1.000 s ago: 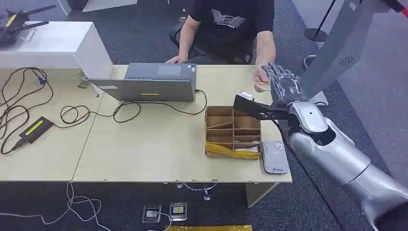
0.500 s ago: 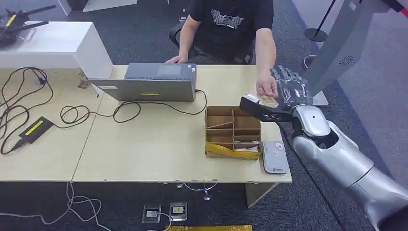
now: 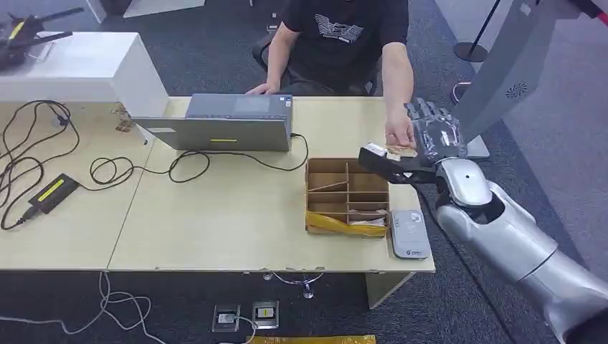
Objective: Pass the card to the sensor for recognition and then transmit it.
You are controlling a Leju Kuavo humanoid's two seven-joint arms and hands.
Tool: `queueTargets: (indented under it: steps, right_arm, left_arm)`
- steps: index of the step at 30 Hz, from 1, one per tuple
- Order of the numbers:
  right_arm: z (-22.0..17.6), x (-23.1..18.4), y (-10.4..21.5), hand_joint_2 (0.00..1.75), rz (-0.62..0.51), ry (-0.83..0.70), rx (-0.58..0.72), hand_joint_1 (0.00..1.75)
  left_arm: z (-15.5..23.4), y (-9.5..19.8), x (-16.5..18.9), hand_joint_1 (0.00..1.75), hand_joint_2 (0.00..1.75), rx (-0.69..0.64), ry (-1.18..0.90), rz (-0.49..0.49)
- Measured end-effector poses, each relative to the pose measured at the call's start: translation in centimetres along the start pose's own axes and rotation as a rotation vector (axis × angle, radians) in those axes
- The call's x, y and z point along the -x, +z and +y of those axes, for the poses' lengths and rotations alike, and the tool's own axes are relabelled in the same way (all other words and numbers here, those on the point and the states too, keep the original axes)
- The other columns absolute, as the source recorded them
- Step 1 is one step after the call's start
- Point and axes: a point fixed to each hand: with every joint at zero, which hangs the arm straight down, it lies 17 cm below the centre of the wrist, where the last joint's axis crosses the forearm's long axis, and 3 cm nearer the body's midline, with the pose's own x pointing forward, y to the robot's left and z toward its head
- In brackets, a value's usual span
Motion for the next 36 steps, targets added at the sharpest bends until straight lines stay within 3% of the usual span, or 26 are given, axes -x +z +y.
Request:
queueTargets:
  steps: [36]
  right_arm:
    - [2.0,4.4,3.6,1.75,0.087,0.015,-0.043,1.75]
  left_arm:
    - [0.4,-0.2,-0.1,0.0,0.0,0.022,-0.024,-0.015]
